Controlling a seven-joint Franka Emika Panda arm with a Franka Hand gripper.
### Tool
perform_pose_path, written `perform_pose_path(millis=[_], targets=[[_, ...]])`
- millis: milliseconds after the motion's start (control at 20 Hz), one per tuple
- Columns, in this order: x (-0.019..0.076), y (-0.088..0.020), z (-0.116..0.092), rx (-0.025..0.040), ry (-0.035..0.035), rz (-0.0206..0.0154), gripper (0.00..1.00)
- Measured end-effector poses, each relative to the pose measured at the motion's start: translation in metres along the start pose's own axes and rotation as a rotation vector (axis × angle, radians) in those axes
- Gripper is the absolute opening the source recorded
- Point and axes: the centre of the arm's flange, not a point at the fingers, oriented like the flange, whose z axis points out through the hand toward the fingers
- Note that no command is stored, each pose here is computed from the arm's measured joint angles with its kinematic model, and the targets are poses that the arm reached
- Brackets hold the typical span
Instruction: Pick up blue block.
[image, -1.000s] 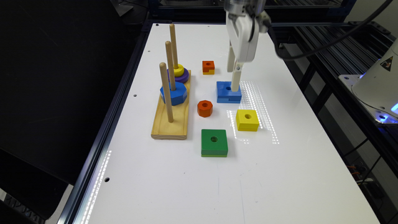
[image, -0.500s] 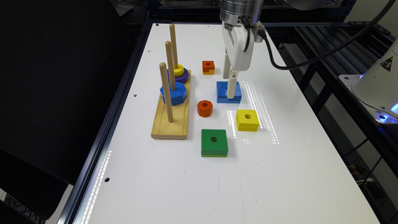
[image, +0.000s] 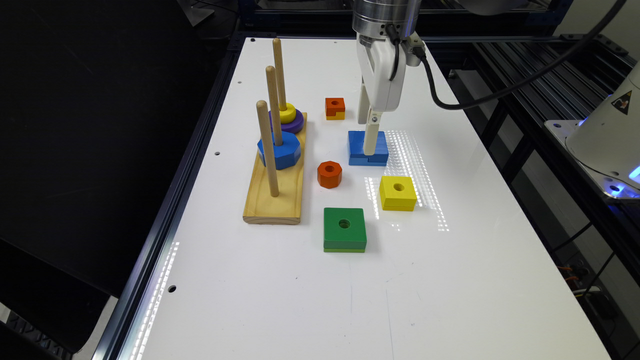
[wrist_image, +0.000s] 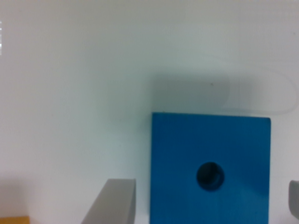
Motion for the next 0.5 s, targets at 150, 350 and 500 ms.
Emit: perform_pose_path(millis=[150, 350, 500], targets=[[-0.001, 0.002, 0.005, -0.0032, -0.0075, 0.0005, 1.0], [0.0002, 0.003, 0.017, -0.0013, -0.0146, -0.004, 1.0], [0.001, 0.0, 0.018, 0.0015, -0.015, -0.0061, 1.0]])
